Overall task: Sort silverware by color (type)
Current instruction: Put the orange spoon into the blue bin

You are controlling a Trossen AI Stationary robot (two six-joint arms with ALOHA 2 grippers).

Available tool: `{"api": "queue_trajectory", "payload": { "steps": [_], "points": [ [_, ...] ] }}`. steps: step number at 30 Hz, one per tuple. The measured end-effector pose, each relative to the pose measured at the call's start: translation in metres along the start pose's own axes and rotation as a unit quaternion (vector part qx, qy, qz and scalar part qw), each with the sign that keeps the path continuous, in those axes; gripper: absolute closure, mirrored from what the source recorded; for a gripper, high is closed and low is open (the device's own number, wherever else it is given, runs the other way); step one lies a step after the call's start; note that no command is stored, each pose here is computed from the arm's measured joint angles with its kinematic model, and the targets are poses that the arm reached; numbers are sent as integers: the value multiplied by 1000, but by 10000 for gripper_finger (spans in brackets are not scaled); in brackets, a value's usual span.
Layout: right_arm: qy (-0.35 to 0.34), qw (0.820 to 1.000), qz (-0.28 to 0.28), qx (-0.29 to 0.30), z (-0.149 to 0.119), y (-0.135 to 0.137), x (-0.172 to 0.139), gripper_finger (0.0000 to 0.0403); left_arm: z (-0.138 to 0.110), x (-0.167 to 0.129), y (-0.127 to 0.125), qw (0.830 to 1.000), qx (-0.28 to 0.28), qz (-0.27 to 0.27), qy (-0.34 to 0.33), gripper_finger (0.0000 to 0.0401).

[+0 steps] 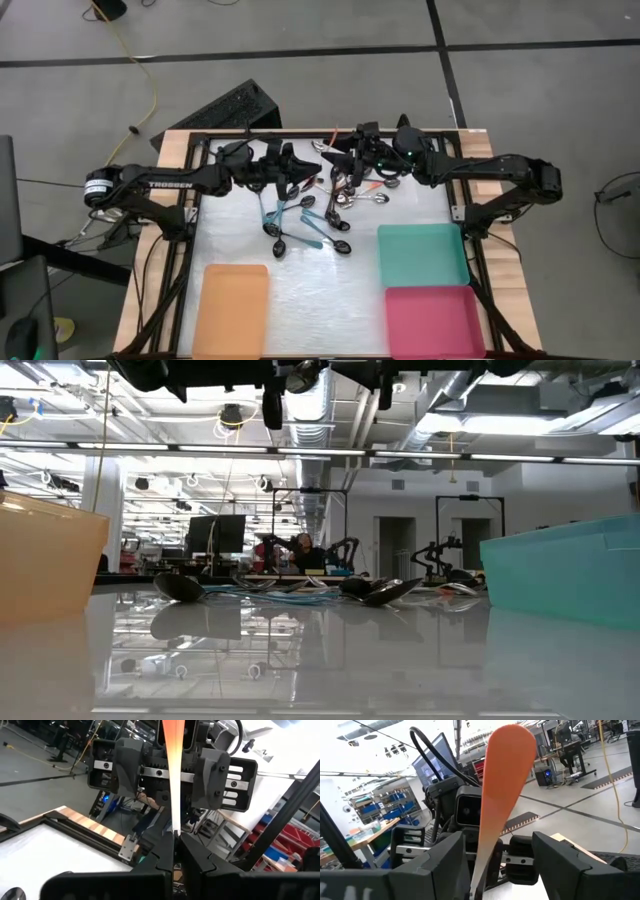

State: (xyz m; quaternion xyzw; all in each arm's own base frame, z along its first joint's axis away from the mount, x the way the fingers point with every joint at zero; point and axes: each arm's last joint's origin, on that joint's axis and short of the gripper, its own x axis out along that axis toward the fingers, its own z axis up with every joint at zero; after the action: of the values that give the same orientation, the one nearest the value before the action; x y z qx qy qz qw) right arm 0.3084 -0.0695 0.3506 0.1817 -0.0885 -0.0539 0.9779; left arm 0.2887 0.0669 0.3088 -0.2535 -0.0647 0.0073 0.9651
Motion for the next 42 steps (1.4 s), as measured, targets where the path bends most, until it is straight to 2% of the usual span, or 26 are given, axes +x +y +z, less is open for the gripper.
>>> {"api": "queue_trajectory", "payload": {
  "steps": [14,22,26,31,42],
  "points": [
    [0,1000,0,0,0,0,0,148,6,2,-3,1000,12,-2,-6,401],
    [3,1000,4,1,-1,0,0,148,-4,9,3,1000,-3,2,7,401],
    [19,1000,4,15,-9,-2,5,148,-6,18,6,1000,-11,-3,20,401],
    [27,1000,3,16,-13,-3,7,148,2,23,1,1000,-3,-16,8,401],
    [22,1000,-9,2,-8,-9,4,148,2,22,1,1000,-1,-15,10,401]
  ]
}}
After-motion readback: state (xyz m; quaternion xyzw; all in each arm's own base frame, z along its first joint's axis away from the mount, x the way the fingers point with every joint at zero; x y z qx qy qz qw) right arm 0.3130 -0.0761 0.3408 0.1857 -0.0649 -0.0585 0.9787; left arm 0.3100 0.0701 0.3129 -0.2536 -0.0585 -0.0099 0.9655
